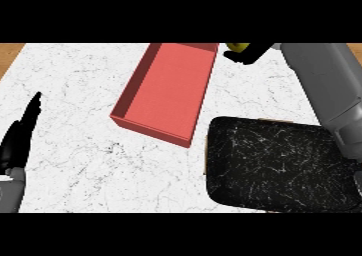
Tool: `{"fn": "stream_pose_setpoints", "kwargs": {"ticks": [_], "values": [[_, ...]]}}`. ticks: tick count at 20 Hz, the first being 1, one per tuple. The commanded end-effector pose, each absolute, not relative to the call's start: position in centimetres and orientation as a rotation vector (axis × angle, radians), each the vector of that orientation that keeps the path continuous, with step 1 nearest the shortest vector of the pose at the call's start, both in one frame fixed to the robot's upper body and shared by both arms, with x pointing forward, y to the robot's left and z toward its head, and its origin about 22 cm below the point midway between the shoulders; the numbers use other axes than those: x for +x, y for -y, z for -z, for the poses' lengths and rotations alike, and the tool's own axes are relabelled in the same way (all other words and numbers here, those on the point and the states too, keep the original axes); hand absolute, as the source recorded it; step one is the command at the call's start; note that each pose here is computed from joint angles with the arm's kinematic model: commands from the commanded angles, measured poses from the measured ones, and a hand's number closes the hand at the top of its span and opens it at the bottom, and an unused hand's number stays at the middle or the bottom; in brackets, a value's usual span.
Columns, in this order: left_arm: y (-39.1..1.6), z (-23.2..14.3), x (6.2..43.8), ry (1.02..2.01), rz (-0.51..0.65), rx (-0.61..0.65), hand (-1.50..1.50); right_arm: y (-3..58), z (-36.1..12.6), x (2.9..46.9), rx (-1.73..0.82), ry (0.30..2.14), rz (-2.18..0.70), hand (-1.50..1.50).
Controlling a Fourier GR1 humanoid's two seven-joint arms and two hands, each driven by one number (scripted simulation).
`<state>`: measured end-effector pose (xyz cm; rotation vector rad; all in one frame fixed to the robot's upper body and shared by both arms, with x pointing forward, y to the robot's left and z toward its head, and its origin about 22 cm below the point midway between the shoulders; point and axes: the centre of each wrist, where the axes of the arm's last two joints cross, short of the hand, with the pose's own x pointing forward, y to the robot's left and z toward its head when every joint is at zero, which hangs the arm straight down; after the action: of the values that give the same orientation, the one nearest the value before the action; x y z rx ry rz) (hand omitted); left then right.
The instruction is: Pick the pear from the tray and place it in the cardboard box
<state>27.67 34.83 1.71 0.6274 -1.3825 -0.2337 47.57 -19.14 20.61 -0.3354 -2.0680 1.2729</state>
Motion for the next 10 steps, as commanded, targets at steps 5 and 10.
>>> {"fn": "stream_pose_setpoints", "kwargs": {"ticks": [5,10], "values": [[-33.9,-1.8,27.0,1.397,0.24,0.617,0.0,9.5,-22.6,47.4,-0.216,1.988,-1.171,1.5],[-32.7,-2.0,27.7,1.431,0.266,0.605,0.0,5.6,-21.6,46.8,-0.187,1.911,-1.172,1.5]]}}
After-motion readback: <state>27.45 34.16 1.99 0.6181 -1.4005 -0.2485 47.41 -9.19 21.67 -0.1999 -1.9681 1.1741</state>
